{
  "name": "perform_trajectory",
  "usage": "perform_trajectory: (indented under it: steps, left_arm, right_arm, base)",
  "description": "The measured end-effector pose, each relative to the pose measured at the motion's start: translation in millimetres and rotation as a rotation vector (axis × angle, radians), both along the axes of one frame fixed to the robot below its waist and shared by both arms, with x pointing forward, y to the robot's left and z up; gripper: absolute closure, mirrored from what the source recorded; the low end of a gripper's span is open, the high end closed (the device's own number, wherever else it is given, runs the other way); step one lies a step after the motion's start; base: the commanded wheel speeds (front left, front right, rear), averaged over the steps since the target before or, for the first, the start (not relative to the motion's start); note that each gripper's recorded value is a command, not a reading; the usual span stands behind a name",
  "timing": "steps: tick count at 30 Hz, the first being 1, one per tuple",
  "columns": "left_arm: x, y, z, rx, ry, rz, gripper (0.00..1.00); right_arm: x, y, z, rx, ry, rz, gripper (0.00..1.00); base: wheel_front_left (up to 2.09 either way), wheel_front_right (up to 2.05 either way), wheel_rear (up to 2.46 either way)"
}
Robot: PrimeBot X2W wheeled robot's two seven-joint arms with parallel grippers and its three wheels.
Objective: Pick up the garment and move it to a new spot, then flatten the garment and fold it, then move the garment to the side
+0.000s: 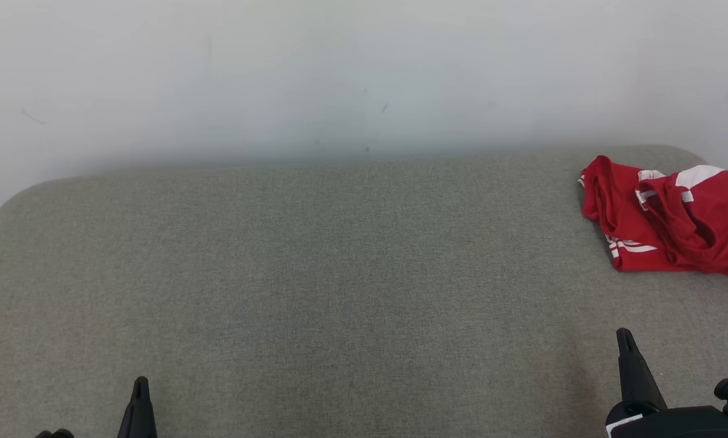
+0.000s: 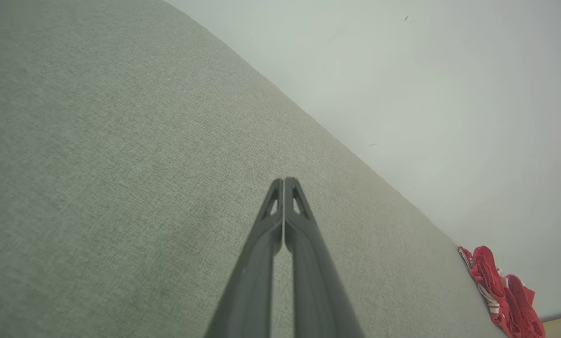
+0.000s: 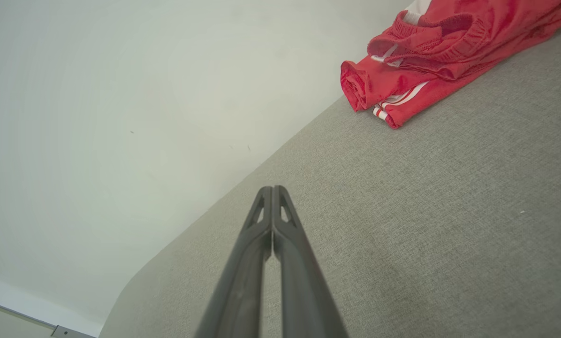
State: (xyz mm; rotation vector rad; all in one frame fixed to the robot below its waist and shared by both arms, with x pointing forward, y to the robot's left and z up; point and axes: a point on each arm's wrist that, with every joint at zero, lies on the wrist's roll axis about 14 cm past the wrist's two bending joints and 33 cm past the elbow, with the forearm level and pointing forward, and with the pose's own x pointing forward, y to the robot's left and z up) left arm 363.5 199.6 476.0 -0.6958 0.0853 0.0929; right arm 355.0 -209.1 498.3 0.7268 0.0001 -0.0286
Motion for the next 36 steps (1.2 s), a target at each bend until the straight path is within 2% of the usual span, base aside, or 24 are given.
perform_trajectory:
  steps: [21,36]
  left_arm:
    - [7.8,-0.3,3.9,-0.274,-0.010,0.014,1.00]
    - [12.6,-1.0,8.5,-0.432,-0.026,0.013,1.00]
  right_arm:
    - [9.7,0.1,-0.3,0.259,0.010,-0.009,1.00]
    - [15.9,1.4,0.7,0.414,0.009,-0.008,1.00]
  base:
    - [0.00,0.00,0.00]
    - [0.00,0.00,0.00]
